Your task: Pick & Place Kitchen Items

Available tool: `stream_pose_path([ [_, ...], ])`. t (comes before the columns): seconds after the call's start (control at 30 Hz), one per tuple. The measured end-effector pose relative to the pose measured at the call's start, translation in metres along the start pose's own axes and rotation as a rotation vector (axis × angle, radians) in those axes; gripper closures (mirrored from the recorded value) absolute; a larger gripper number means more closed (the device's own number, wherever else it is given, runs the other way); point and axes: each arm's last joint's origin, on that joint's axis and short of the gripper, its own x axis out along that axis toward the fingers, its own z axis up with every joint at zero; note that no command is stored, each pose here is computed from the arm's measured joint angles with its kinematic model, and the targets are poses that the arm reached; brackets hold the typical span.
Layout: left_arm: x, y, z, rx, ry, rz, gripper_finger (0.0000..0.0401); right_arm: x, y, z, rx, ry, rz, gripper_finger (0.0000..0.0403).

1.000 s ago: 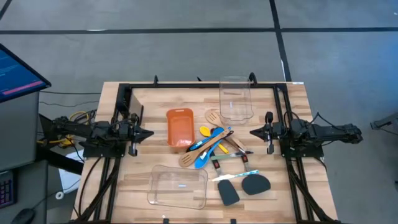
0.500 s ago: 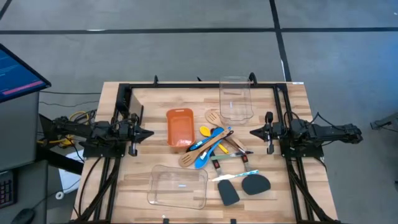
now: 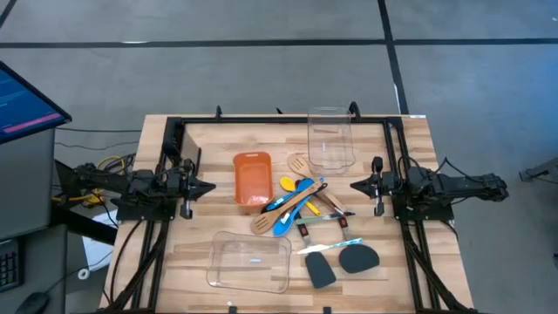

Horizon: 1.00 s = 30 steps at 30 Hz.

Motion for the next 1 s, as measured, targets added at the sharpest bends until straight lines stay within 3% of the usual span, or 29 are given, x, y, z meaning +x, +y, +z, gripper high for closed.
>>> stream_pose_path([
  [1.0,0.0,0.0001,0.001,-0.004,-0.01,0.0,0.0398,0.0,0.0,0.0,0.0,0.0,0.0,0.0403],
])
